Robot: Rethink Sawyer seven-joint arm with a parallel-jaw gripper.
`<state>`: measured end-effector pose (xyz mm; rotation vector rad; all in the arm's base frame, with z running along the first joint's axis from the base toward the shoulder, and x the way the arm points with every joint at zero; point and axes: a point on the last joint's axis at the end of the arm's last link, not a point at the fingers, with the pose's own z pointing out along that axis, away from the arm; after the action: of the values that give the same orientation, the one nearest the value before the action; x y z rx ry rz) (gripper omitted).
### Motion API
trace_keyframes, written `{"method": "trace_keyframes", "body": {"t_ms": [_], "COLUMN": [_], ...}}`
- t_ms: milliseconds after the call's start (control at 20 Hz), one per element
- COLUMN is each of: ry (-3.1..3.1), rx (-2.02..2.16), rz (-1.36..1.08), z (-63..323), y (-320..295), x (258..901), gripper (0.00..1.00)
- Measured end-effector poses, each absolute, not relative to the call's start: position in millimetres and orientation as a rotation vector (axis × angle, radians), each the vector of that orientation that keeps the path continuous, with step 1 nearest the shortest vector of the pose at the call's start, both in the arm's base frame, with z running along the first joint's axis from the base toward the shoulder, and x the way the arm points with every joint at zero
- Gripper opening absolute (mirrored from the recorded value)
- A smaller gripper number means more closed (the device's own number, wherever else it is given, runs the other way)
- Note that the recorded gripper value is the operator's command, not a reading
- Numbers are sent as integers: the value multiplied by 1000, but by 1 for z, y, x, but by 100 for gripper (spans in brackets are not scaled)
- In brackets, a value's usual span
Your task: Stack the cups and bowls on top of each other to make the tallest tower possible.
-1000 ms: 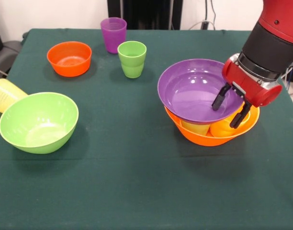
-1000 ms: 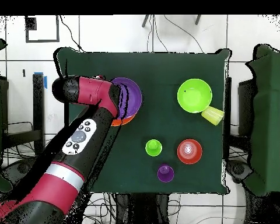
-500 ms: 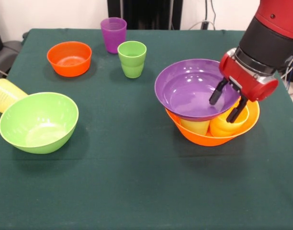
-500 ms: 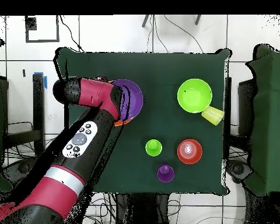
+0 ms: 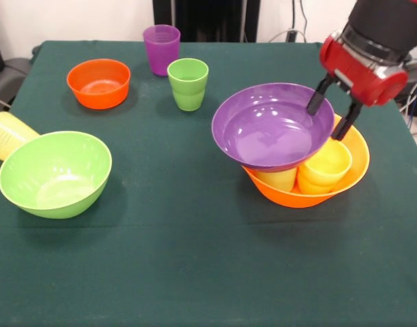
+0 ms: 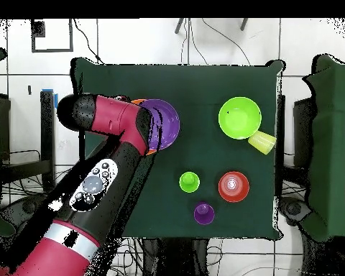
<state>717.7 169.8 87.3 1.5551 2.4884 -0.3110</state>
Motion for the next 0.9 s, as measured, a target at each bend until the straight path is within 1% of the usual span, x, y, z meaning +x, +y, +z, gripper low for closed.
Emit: {"method": "trace_keyframes", "body": {"t_ms": [450,800,900], "ry": [2483,2481,2486], "rx": [1550,1553,1573], "rz": [-259,-250,-246], "z": [118,125,133], "y": [181,181,178], "x": [723,724,725], "gripper": [100,100,100]}}
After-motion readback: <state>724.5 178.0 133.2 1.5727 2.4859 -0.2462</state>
